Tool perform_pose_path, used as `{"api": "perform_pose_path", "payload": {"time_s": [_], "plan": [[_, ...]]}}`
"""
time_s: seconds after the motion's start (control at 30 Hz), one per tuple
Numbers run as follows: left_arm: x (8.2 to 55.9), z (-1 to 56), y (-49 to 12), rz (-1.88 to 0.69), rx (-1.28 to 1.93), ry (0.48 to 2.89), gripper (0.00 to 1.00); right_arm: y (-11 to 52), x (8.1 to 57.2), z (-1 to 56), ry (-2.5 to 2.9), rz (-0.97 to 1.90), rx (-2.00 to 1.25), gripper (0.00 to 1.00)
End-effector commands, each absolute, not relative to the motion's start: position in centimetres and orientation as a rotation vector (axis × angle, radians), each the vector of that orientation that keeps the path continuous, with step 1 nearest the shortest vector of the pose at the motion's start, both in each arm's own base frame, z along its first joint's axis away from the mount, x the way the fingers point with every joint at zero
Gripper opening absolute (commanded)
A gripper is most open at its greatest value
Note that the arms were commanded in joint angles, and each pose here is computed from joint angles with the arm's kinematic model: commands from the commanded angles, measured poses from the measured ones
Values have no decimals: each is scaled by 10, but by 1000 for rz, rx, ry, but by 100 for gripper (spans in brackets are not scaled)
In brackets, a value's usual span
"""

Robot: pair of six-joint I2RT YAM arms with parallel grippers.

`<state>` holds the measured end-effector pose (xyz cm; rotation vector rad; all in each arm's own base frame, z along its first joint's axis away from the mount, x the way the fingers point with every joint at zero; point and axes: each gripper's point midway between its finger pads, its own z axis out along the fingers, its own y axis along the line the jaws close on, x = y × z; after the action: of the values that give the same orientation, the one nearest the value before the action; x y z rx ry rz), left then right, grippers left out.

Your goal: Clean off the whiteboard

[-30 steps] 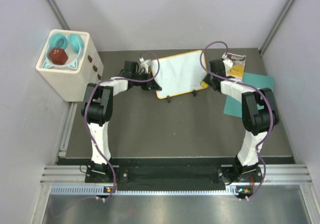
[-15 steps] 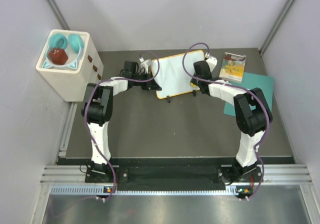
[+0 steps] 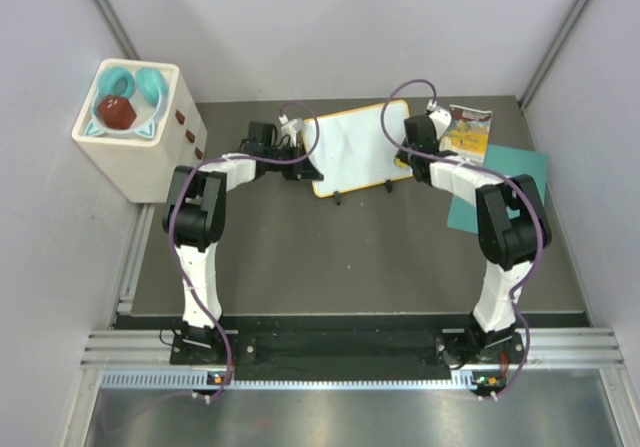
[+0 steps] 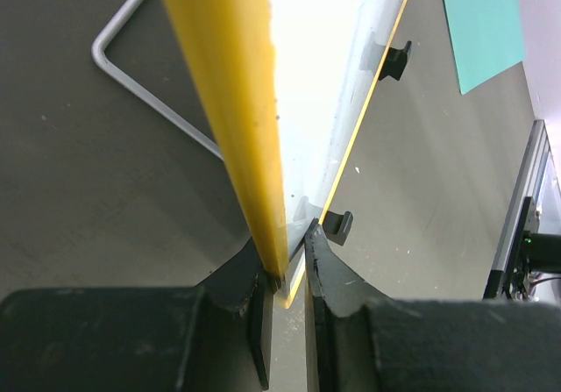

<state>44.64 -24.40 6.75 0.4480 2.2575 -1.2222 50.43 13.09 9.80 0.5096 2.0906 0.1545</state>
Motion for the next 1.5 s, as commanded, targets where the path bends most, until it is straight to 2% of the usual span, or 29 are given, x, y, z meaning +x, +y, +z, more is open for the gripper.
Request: {"api": "perform_pose_path", "payload": {"time_s": [0.0, 0.2, 0.43, 0.63, 1.13, 1.3, 1.47], "plan": [[430, -13, -208, -922, 401, 2521, 0, 180, 505, 123, 2027, 251, 367, 0], [430, -12, -207, -921, 399, 2522, 0, 240, 485, 97, 2090, 321, 264, 0], [431, -12, -208, -921, 401, 2519, 0, 252, 462, 64, 2155, 322, 284, 0], [431, -11, -208, -921, 398, 2520, 0, 226, 467, 67, 2158, 197, 331, 0], [431, -12, -208, -923, 400, 2519, 0, 106, 479, 78, 2112, 25, 648, 0], [431, -11, -207, -920, 401, 2519, 0, 92, 483, 84, 2095, 21, 680, 0], [431, -12, -207, -920, 401, 2519, 0, 104, 484, 86, 2103, 100, 638, 0]]}}
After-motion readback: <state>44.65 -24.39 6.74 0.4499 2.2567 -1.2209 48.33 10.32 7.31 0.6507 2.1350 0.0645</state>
